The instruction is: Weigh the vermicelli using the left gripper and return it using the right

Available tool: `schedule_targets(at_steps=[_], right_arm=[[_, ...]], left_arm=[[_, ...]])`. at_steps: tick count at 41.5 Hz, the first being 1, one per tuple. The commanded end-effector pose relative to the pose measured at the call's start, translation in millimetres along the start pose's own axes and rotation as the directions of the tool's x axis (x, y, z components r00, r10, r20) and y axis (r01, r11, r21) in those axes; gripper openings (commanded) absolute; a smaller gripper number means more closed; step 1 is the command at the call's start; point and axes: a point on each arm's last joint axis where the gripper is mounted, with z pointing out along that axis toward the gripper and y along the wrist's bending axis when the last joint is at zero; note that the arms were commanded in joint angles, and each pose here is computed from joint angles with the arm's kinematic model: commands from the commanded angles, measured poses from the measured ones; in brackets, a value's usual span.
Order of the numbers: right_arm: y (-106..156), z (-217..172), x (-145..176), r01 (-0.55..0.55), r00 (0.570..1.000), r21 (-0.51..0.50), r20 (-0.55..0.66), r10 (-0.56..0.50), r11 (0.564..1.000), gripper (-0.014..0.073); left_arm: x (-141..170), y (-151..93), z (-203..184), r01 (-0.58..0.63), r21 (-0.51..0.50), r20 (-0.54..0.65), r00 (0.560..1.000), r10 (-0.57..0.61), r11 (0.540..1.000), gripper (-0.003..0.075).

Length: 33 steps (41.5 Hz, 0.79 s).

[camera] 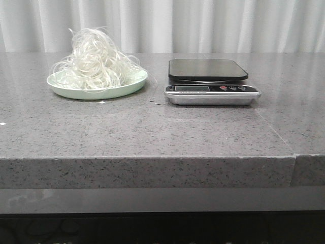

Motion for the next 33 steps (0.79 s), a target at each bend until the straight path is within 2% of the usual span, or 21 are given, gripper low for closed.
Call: schedule_targets(at_steps=[1,8,16,33], right_arm=[[-3,-53,-3,0.009,0.985,0.035,0.174,-0.015,0.999,0.0440],[-5,-87,38,-0.039,0.979,0.047,0.201,0.029,0.998,0.0440],[-5,-123,96,-0.078,0.983,0.063,0.172,0.066,0.995,0.0440],[7,-202,200,-0.056,0.984,0.083,0.175,0.041,0.995,0.0440]], left_arm=[[-13,0,-4,0.012,-0.002,0.098,0.995,-0.012,1.000,0.0459],[-13,0,-3,0.012,-0.002,0.097,0.995,-0.012,1.000,0.0459],[-13,0,-3,0.012,-0.002,0.097,0.995,-0.012,1.000,0.0459],[-13,0,-3,0.012,-0.002,0.097,0.995,-0.012,1.000,0.0459]])
